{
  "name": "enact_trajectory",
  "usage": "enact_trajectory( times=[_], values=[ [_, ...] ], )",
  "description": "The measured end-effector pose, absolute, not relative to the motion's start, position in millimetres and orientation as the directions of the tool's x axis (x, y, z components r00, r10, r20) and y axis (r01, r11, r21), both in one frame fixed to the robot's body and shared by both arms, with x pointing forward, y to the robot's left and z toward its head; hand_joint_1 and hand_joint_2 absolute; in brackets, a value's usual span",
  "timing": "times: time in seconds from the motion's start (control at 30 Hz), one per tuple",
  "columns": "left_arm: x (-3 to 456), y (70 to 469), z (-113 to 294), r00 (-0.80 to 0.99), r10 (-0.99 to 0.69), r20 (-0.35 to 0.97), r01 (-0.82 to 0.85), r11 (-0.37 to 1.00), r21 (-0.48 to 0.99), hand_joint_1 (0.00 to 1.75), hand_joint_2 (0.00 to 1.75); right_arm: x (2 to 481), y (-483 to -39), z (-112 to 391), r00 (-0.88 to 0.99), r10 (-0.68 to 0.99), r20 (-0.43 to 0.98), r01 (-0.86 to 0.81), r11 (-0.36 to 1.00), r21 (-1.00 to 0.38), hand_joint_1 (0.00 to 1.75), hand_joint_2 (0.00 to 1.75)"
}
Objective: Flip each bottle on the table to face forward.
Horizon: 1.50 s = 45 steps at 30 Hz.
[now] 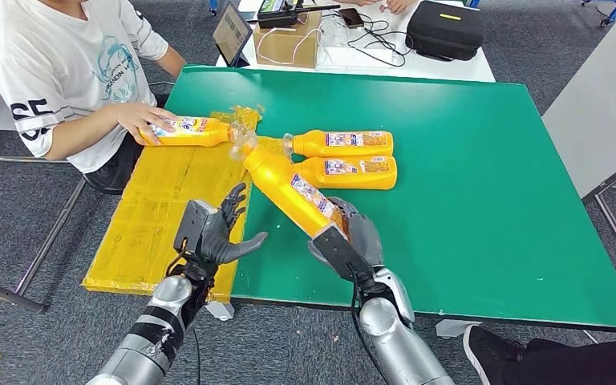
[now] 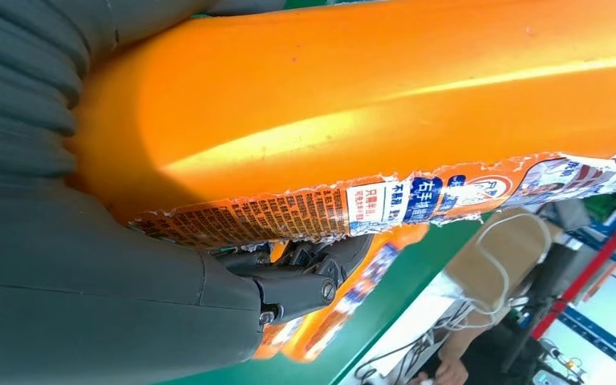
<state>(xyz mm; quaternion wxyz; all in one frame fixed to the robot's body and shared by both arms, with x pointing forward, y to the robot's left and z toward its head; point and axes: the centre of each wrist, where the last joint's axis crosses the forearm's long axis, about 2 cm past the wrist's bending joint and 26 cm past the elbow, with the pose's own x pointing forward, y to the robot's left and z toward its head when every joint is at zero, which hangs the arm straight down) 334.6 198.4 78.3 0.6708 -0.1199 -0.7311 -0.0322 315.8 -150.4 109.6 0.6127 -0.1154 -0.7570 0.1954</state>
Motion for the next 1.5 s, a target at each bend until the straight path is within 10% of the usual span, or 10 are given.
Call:
enact_trajectory(
  times=[1.5],
  values=[
    [323.0, 179.0, 75.1, 0.059, 0.336, 0.94, 0.306, 0.89, -0.337, 0.0, 1.75, 291.9, -89.4, 88.4, -0.211, 0.451, 0.867, -0.225, 0.841, -0.492, 1.75, 1.75]
  ],
)
